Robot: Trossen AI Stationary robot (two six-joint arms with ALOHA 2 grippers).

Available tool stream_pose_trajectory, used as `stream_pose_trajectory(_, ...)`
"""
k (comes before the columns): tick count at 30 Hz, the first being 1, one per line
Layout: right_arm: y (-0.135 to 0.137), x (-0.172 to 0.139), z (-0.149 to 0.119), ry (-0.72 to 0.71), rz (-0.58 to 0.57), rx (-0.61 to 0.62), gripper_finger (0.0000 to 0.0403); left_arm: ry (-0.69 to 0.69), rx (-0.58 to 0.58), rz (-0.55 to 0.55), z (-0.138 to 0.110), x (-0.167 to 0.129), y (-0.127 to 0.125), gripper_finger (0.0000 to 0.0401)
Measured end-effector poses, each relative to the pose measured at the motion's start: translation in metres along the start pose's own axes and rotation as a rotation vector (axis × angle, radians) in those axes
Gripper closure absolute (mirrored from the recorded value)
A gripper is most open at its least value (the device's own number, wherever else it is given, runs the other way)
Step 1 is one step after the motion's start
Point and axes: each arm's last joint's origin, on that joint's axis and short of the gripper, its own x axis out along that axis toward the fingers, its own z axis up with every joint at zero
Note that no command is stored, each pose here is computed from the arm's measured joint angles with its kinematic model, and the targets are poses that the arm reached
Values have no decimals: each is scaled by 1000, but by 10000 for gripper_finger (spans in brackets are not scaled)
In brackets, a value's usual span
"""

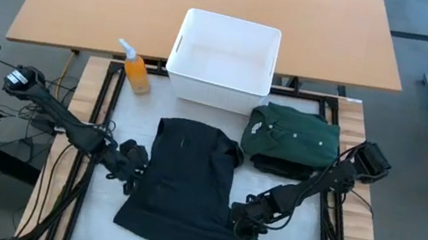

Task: Fold laundry
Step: Fold the black shorts

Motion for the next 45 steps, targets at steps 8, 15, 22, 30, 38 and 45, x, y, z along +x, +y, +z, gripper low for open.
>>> stream_pose_trajectory(8, -2, -1, 2, -7, -5, -99, 261, -58, -66, -49, -1, 24, 25, 270)
stream_pose_trajectory(15, -11, -3, 4, 11, -33, -117, 261, -267, 87, 137, 46, 3, 41, 270)
stream_pose_trajectory(22, -18, -5, 10, -1, -41, -128, 261, -285, 157, 225, 114, -10, 91, 270)
stream_pose_trajectory(30, -17, -5, 10, -4, -39, -80, 261, -113, 160, 219, 151, 23, 159, 270)
stream_pose_trajectory(38, -11, -3, 5, -2, -51, -104, 261, 92, 232, 275, 157, 77, 184, 270)
stream_pose_trajectory(45, -14, -3, 5, 8, -64, -113, 261, 312, 232, 236, 156, 108, 193, 282)
